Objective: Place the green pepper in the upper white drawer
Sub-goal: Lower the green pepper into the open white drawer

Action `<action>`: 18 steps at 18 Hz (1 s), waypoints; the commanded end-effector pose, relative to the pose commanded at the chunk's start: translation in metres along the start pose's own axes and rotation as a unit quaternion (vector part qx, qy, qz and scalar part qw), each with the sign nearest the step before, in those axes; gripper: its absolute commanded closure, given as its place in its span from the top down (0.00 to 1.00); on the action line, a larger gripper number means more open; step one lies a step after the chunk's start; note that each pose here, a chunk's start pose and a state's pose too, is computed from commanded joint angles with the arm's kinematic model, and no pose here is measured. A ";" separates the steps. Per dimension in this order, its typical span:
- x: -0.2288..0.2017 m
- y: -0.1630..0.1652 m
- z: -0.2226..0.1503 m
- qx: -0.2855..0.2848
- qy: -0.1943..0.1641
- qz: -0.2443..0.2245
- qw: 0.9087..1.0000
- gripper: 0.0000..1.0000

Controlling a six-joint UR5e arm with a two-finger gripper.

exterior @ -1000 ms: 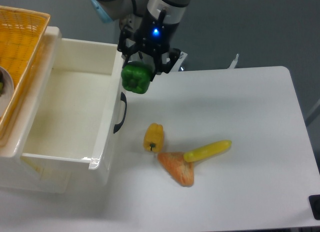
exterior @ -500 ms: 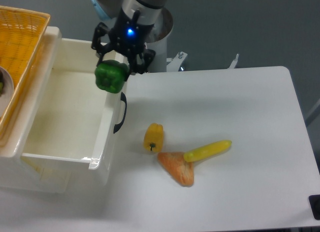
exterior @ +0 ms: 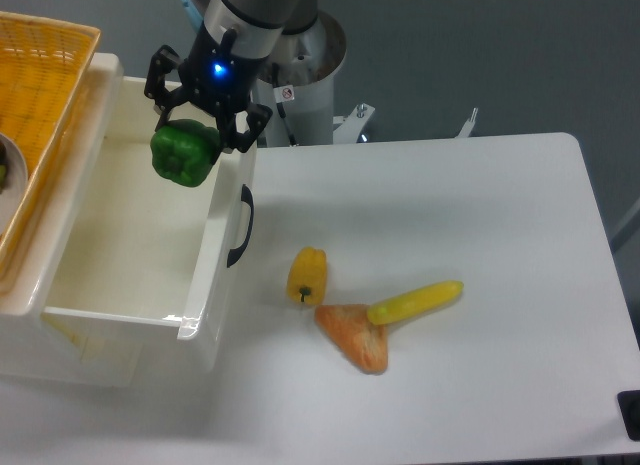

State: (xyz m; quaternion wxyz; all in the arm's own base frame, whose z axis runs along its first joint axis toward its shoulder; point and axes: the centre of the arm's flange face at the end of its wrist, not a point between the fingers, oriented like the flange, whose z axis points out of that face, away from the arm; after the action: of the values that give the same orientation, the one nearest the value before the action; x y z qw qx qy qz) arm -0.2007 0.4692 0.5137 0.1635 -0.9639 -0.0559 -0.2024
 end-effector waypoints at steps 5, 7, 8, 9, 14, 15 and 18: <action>0.005 -0.001 0.018 -0.016 0.009 0.006 1.000 0.50; 0.003 -0.001 0.024 -0.021 0.012 0.005 1.000 0.50; 0.004 -0.002 0.029 -0.025 0.014 0.006 1.000 0.50; 0.006 -0.002 0.032 -0.028 0.016 0.008 0.999 0.50; 0.006 -0.004 0.038 -0.034 0.021 0.008 0.999 0.50; 0.008 -0.004 0.042 -0.037 0.022 0.010 0.999 0.50; 0.010 -0.005 0.049 -0.043 0.026 0.013 0.999 0.50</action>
State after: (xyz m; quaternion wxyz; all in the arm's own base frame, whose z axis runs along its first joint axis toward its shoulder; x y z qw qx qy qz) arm -0.1742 0.4907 0.4764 0.1259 -0.9651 -0.0305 -0.2275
